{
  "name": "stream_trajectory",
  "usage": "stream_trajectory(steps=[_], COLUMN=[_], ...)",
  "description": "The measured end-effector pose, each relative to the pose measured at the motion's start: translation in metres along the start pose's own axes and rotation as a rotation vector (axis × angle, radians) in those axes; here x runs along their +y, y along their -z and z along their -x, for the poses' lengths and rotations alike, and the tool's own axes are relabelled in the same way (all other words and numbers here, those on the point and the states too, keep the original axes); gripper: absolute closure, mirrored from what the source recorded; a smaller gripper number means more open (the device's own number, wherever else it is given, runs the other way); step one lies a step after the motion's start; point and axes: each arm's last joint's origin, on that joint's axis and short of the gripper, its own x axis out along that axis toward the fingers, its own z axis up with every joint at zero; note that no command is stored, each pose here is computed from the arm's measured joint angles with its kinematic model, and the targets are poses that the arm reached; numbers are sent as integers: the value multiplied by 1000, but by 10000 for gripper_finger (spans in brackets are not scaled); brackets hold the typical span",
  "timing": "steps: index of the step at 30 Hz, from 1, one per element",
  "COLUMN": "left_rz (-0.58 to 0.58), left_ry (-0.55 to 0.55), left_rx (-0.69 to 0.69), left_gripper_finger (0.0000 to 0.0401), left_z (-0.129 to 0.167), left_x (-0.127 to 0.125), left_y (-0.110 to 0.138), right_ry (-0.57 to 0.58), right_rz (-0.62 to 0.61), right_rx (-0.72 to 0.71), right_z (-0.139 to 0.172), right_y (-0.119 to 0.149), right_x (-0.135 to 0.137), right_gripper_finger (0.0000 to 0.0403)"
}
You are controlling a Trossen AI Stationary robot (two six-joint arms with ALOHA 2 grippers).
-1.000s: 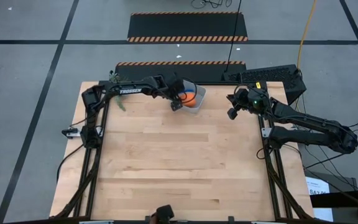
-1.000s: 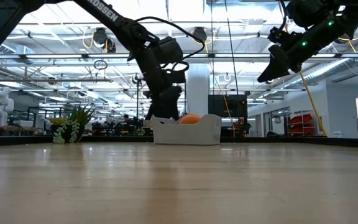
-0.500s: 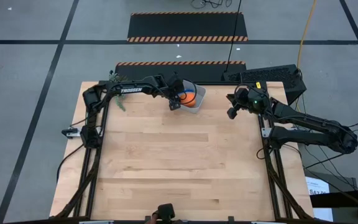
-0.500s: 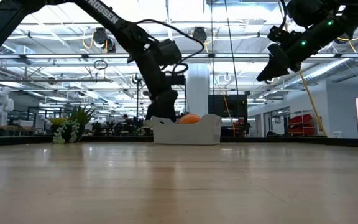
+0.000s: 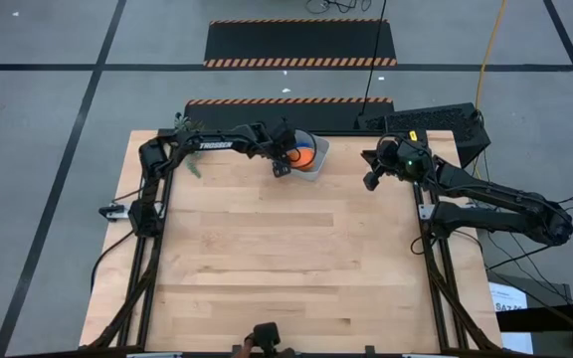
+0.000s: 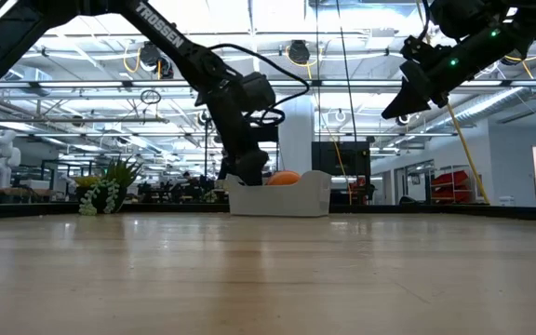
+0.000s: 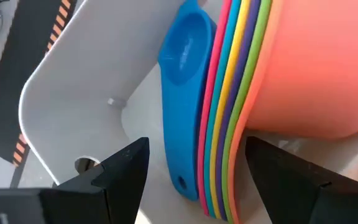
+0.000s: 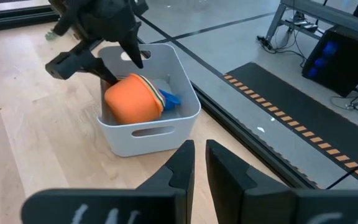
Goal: Nest measuring cups in basket
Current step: Put the stack of measuring cups into the gray bin
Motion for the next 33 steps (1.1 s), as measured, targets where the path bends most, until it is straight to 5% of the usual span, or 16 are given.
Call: stream_trajectory(steps=[21, 25, 30, 33], left_rz=[42, 62, 36, 15], left_ry=[105, 136, 136, 135], left_rx=[39, 50, 51, 49], left_gripper_finger=[133, 176, 283, 290], left_z=[-20, -22, -22, -22], left_x=[10, 8, 9, 9], left_y=[14, 16, 16, 16], right_ry=[1, 1, 1, 1], right_rz=[14, 14, 17, 22], right_rx=[1, 1, 1, 2], right_z=[0, 0, 0, 0], right_y=[0, 0, 0, 0], right_x=[0, 0, 0, 0], right_gripper_finger=[369, 369, 369, 369])
